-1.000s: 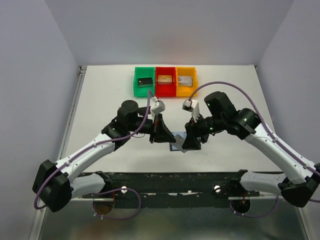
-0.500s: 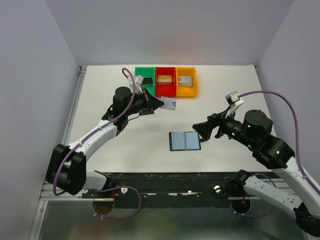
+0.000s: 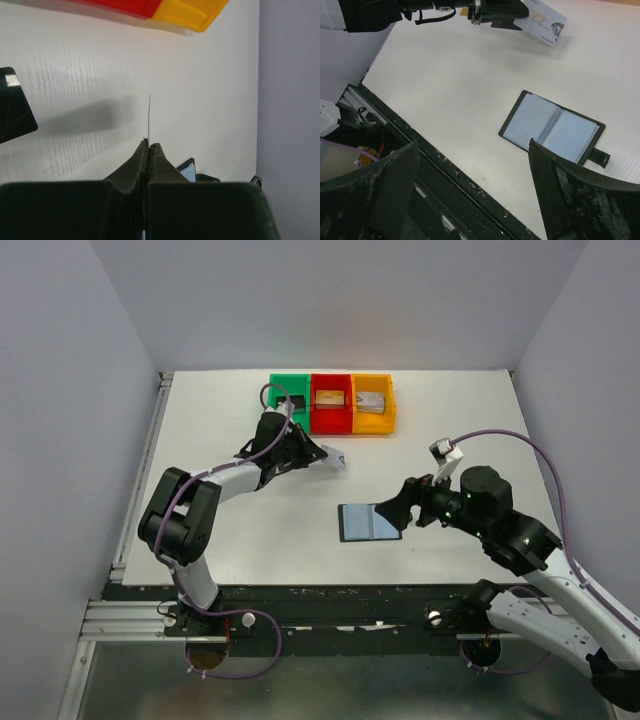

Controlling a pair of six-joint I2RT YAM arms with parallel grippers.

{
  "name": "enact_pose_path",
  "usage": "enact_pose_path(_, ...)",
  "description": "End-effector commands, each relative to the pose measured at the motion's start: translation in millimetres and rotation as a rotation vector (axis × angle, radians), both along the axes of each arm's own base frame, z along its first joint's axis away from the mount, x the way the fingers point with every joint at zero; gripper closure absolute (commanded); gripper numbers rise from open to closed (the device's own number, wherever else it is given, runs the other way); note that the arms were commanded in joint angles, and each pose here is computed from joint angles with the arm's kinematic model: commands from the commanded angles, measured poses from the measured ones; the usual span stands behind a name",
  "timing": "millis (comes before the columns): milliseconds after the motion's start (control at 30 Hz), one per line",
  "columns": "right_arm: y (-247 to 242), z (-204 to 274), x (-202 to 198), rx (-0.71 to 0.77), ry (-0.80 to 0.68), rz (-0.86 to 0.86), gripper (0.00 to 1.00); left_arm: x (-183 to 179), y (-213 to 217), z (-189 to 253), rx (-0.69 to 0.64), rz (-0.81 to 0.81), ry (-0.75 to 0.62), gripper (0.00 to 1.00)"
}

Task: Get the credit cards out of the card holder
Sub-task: Place the credit card at the center of the board.

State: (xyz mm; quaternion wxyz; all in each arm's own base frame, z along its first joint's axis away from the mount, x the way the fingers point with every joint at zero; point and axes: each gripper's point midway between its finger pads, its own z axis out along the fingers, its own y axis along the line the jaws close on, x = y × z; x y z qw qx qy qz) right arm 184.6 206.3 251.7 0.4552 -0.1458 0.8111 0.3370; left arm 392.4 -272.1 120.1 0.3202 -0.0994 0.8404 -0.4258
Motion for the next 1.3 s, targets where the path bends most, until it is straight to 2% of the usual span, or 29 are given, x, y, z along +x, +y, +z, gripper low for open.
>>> enact_pose_path(0, 8.3, 0.7, 0.9, 0.018, 0.012, 0.024, 0.04, 17.2, -2.7, -4.8, -0.005, 0.032, 0.009, 1.00)
enact_pose_path(200, 15.4, -8.2, 0.4, 0.021, 0.048, 0.045, 0.04, 25.6, -3.7, -25.9, 0.008, 0.056, 0.050, 1.00)
enact_pose_path(800, 24.3, -17.0, 1.1, 0.027, 0.076, 0.071, 0.04, 30.1, -4.0, -50.9, 0.020, 0.066, 0.094, 1.00)
enact_pose_path(1033, 24.7, -20.4, 2.0, 0.017, 0.080, 0.073, 0.04, 31.9, 2.7, -53.5, 0.036, 0.069, 0.098, 0.75)
enact_pose_path(1267, 25.8, -21.5, 3.9, 0.009, 0.082, 0.073, 0.04, 32.9, 9.0, -56.1, 0.050, 0.069, 0.105, 0.63)
